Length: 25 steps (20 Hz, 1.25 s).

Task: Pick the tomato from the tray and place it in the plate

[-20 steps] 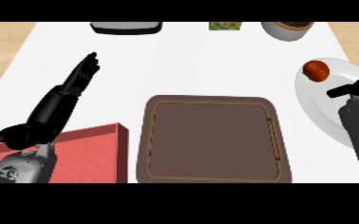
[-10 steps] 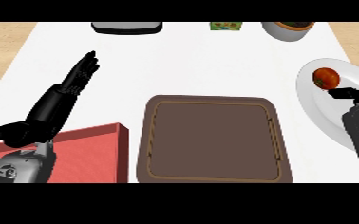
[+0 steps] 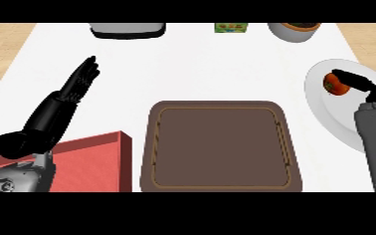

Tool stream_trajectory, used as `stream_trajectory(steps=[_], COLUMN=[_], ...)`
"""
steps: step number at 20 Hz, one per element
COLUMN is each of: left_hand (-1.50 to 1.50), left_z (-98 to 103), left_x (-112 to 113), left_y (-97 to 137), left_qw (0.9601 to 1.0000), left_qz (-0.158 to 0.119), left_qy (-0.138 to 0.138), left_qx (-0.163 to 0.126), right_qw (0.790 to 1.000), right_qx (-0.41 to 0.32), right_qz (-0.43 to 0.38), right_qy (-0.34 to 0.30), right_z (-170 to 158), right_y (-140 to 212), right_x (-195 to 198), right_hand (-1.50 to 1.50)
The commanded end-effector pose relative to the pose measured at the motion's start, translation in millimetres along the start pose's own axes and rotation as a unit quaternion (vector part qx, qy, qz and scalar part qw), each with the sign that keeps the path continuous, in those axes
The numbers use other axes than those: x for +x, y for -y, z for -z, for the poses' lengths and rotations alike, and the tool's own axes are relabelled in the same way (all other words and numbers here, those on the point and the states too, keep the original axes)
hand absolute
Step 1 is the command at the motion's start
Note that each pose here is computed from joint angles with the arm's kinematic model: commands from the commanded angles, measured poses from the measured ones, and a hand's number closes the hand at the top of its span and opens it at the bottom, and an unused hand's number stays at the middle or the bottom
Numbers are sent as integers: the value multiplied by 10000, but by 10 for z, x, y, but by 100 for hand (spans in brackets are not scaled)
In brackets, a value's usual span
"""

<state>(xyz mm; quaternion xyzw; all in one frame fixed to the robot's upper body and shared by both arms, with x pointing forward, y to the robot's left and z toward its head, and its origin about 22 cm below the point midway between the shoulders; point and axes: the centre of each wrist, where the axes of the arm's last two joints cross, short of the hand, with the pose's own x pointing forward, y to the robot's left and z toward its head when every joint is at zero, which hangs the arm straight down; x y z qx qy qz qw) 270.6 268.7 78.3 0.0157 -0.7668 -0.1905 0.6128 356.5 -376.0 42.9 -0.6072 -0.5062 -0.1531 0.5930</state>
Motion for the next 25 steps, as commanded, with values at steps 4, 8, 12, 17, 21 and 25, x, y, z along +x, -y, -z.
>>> stream_trajectory(steps=[4, 8, 12, 17, 21, 25], left_hand=[0, 0, 0, 0, 0, 0], left_z=[-134, -75, 152, 26, 44, -147], left_x=[3, -96, 37, 49, -11, -4], left_y=[-147, -71, -129, -3, -6, -61], left_qw=[10000, 9999, 10000, 10000, 10000, 10000], left_qz=[50, 5, 38, -3, 38, -49], left_qy=[-29, -146, -87, 71, 31, -24], left_qx=[54, 63, 3, 16, 1, -80], right_qw=[9866, 9802, 9799, 9812, 9819, 9816], right_qx=[-4, 168, 182, 286, 363, 571], right_qz=[1631, 1973, 1964, 1889, 1838, 1795], right_qy=[-102, 4, 284, 271, 289, 316], right_z=[-135, -346, -416, -683, -788, -772], right_y=[482, 927, 1432, 1795, 2223, 2145], right_x=[-101, -342, -565, -842, -816, -859], right_hand=[-150, -150, -150, -150, -150, -150])
